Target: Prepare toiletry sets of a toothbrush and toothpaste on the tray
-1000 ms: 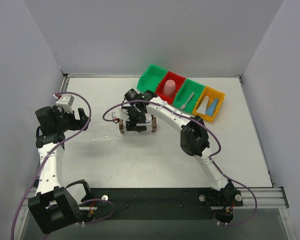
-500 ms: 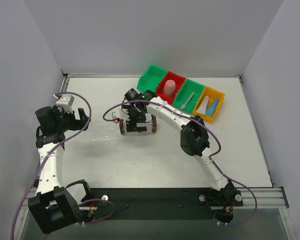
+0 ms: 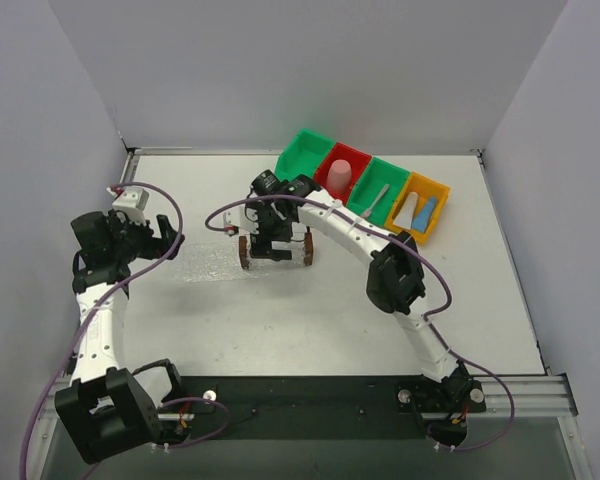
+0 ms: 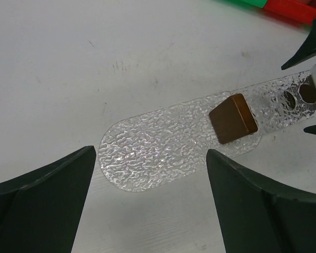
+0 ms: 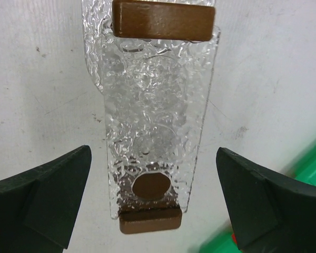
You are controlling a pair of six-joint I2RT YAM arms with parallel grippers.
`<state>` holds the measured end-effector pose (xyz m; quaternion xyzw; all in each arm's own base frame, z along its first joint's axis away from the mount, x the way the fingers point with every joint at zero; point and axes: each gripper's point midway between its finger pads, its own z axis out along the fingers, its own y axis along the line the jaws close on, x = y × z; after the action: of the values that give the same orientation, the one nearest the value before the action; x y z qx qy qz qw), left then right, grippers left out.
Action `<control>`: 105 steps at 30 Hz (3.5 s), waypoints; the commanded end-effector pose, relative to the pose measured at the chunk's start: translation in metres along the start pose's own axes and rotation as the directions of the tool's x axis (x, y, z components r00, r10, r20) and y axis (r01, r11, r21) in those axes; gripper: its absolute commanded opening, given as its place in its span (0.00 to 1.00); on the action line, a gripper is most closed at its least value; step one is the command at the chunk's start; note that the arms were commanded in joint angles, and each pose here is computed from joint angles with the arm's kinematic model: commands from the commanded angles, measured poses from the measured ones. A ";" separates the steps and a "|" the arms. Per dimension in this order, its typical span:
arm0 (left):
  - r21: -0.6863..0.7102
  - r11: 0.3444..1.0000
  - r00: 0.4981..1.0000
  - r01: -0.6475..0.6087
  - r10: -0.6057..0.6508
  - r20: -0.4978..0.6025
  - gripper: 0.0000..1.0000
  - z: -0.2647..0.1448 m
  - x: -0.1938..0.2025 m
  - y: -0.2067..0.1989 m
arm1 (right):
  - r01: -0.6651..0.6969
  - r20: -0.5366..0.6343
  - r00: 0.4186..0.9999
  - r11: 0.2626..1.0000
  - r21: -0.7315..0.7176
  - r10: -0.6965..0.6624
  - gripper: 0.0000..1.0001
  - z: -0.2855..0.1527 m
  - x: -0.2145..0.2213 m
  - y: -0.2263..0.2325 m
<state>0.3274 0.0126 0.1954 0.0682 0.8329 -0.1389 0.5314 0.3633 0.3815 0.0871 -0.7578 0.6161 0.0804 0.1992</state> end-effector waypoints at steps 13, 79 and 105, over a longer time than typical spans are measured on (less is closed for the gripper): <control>0.121 0.988 0.982 0.099 -0.077 -0.173 0.95 0.049 0.007 -0.075 | -0.519 0.281 0.845 0.821 0.235 0.454 1.00 -0.166 0.045 -0.004; -0.075 0.991 0.881 0.113 -0.135 -0.454 0.38 0.135 0.058 -0.125 | -0.750 0.301 0.662 0.611 0.255 0.687 0.97 -0.156 0.176 0.085; -0.197 0.961 0.875 0.192 -0.259 -0.409 0.30 0.091 0.069 -0.049 | -0.760 0.302 0.649 0.606 0.232 0.698 0.97 -0.152 0.174 0.086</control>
<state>0.3523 -0.0638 0.0852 -0.0428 0.9552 -0.0955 0.2768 0.3013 0.1455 0.1419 -0.3876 0.8567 0.1000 0.3254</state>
